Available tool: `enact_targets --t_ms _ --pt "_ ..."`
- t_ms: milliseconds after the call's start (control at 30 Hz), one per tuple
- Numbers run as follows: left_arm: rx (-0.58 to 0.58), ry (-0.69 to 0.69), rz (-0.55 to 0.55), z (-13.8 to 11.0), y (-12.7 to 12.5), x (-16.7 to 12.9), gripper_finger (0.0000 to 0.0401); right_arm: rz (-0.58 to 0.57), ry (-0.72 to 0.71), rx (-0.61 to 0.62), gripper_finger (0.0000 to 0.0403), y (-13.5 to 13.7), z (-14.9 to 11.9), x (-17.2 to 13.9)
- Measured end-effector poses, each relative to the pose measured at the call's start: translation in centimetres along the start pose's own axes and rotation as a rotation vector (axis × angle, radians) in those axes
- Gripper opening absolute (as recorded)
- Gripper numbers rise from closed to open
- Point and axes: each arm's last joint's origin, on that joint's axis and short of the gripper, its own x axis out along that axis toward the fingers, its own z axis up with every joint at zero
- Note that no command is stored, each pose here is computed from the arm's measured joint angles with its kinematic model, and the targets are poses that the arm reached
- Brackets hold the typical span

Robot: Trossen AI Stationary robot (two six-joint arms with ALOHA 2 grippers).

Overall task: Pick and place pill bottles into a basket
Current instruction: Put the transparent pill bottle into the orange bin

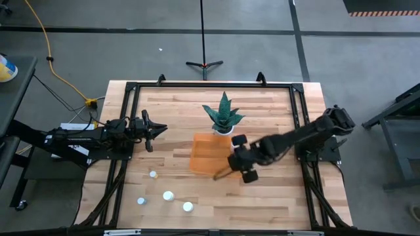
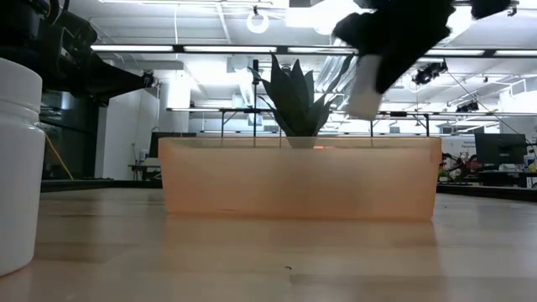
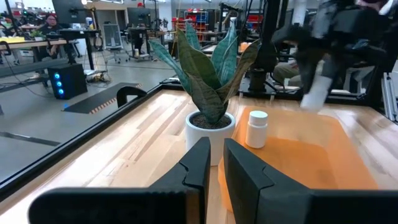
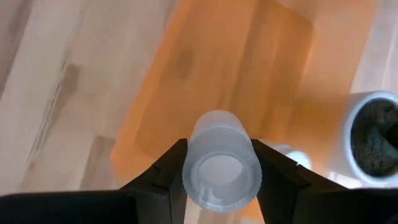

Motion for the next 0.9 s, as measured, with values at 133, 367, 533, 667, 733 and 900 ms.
enact_targets --t_ms 133,367,533,667,733,900 --pt "0.0 0.0 0.0 0.0 0.0 0.0 0.0083 0.122 -0.053 0.007 0.0137 -2.1 -0.5 1.9" --pt "0.0 0.0 0.0 0.0 0.0 0.0 0.0083 0.154 -0.048 0.05 0.0137 -3.8 -2.7 4.7" --pt "0.0 0.0 0.0 0.0 0.0 0.0 0.0083 0.19 -0.062 0.083 0.0139 -3.7 -4.3 6.4" --pt "0.0 0.0 0.0 0.0 0.0 0.0 0.0083 0.191 -0.046 0.089 0.0138 -3.6 -5.1 6.9" --pt "0.0 0.0 0.0 0.0 0.0 0.0 0.0083 0.194 -0.058 0.094 0.0139 -3.6 -4.9 6.9" --pt "0.0 0.0 0.0 0.0 0.0 0.0 0.0083 0.207 -0.059 0.134 0.0157 -3.5 -4.9 6.9"
